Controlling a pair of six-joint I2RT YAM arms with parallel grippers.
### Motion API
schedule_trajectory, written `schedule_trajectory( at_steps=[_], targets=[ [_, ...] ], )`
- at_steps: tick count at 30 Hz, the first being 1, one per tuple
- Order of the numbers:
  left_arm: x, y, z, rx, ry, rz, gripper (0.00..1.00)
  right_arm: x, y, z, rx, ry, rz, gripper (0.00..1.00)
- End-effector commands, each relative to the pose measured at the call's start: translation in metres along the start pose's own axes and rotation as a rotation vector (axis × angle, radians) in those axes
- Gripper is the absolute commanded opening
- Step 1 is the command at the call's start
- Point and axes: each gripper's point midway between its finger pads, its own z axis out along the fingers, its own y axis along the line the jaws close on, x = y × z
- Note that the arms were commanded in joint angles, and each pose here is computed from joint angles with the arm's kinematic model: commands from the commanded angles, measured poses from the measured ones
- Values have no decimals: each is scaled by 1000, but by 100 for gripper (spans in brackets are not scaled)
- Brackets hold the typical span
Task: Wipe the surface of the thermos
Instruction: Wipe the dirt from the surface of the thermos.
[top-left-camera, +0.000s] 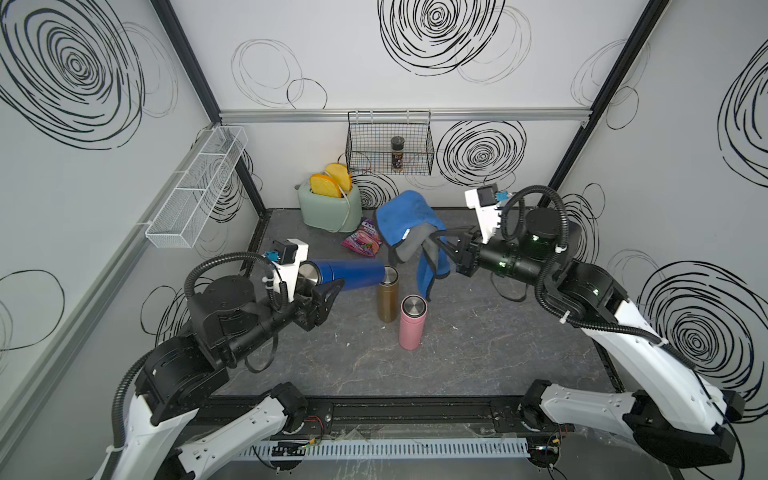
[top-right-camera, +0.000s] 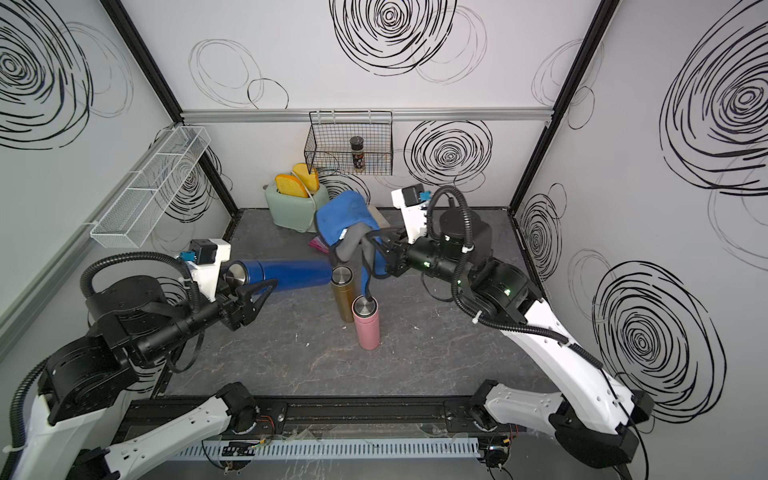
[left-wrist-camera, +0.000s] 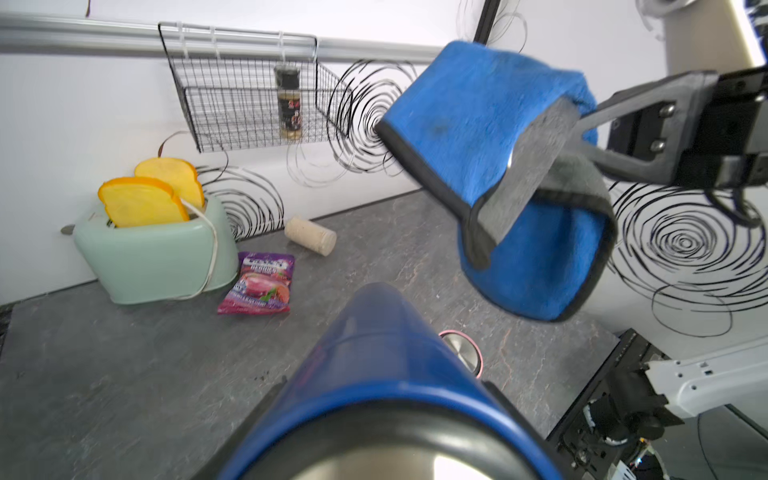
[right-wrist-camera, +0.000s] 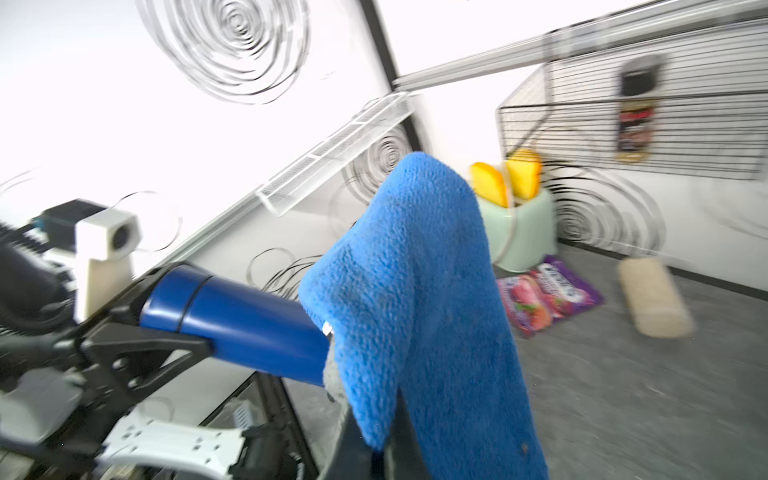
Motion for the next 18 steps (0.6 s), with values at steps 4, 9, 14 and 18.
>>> schedule_trajectory(
  at_steps=[4,9,14,18],
  targets=[
    [-71,-28,-17,135,-303,70,0,-10,100,32,-328,7,-72,0],
    [-69,-39,-6,204,-299,52,0,-9,107,48,-412,7,-51,0],
    [-77,-39,-16,206,-353,57,0,-2,8,44,-285,23,127,0],
    [-81,-34,-20,172,-375,71,0,0,-30,16,-163,-23,145,0]
  ],
)
